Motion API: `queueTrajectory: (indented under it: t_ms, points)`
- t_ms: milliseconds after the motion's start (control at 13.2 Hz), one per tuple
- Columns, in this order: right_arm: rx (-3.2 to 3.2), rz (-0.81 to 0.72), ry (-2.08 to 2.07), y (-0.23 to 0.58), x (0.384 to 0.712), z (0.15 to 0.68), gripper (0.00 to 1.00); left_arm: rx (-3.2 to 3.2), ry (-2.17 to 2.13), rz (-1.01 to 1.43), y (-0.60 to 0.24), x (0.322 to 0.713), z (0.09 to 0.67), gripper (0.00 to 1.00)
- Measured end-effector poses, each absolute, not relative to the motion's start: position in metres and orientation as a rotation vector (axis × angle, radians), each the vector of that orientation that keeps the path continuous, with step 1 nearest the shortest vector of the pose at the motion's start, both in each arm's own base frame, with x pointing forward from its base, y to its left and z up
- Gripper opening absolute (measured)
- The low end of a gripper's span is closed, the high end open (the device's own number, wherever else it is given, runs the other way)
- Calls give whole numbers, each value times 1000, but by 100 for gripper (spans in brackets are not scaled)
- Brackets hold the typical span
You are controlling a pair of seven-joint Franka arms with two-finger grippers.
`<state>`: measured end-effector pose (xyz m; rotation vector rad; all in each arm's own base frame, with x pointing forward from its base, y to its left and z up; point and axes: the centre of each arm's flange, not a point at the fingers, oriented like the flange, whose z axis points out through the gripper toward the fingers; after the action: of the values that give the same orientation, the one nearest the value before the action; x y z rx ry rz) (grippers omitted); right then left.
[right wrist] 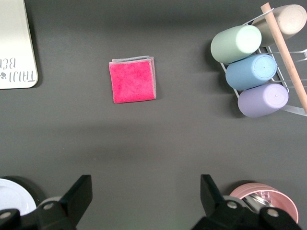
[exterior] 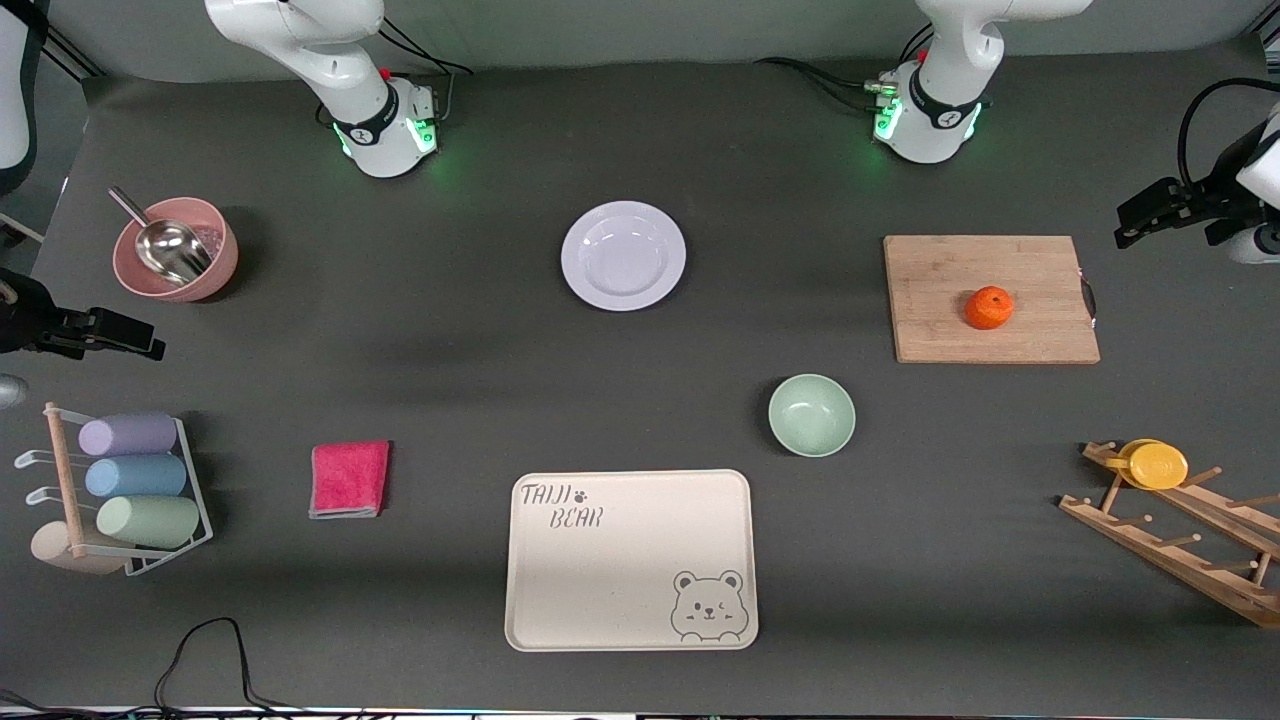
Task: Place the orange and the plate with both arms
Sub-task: 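Reach the left gripper down to the orange on the cutting board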
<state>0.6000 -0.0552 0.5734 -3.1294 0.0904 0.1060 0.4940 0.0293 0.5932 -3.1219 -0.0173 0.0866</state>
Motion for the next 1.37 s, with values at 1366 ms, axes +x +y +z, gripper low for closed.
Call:
queueTrajectory:
  t_ms: [1366]
  points:
    - [-3129, 106, 91, -56, 600, 573, 100, -3137, -32, 162, 38, 432, 363, 100]
